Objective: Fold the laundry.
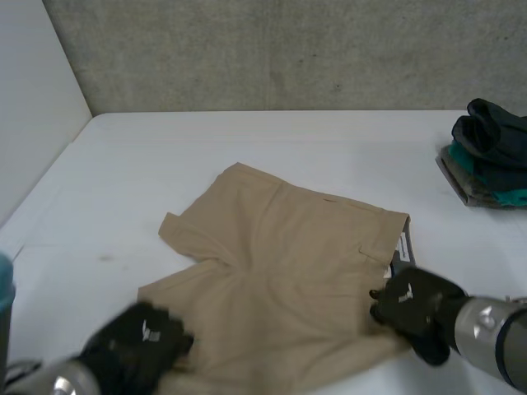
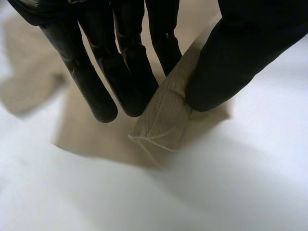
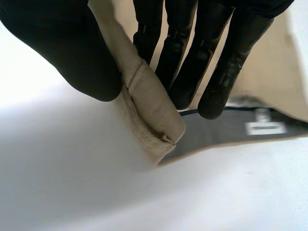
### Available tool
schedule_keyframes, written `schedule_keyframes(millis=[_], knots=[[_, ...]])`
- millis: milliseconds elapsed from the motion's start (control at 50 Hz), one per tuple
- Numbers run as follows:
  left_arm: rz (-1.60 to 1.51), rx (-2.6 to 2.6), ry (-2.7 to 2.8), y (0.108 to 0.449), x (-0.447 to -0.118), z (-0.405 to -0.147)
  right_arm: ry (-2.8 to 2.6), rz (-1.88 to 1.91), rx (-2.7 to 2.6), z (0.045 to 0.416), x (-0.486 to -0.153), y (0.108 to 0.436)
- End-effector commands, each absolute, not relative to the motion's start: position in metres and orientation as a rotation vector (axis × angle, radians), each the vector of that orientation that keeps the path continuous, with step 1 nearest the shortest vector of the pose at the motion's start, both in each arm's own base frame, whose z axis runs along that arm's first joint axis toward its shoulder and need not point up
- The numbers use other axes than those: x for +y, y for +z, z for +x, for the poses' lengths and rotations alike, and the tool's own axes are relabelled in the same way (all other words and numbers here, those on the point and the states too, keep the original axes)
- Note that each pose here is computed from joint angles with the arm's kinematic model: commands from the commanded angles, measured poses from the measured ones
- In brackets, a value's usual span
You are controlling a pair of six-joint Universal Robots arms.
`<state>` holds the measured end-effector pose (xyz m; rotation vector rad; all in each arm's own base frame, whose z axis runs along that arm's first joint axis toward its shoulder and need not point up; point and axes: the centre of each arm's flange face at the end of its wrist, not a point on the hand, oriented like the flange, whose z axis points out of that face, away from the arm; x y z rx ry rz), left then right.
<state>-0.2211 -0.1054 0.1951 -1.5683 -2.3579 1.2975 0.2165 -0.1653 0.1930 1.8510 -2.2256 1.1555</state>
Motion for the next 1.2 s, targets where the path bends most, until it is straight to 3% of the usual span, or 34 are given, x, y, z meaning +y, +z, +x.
schedule_keyframes(millis=[20,260,400,500,600,740,820,980,1200], knots=[[-1.453,-2.279,1.787,0.196,-0.192,-0.259,1.412,1.657,-2.178,0.235,-0.217,0.186],[-1.348,-2.002,2.382,0.163,-0.324,-0.324,1.737,1.371,-1.855,0.261,-0.316,0.161],[-1.280,-1.825,2.592,0.141,-0.364,-0.350,1.836,1.341,-1.615,0.282,-0.363,0.130],[-1.231,-1.711,2.688,0.129,-0.383,-0.362,1.834,1.341,-1.509,0.290,-0.379,0.115],[-1.219,-1.631,2.708,0.129,-0.382,-0.367,1.817,1.246,-1.560,0.285,-0.383,0.117],[-1.179,-1.599,2.681,0.151,-0.358,-0.367,1.947,1.057,-1.772,0.270,-0.360,0.167],[-1.147,-1.642,2.598,0.153,-0.339,-0.361,1.919,0.975,-2.051,0.253,-0.340,0.180],[-1.087,-1.723,2.461,0.161,-0.300,-0.342,1.689,0.933,-2.579,0.233,-0.303,0.161],[-1.080,-1.791,2.372,0.150,-0.282,-0.332,1.669,1.009,-2.505,0.226,-0.311,0.125]])
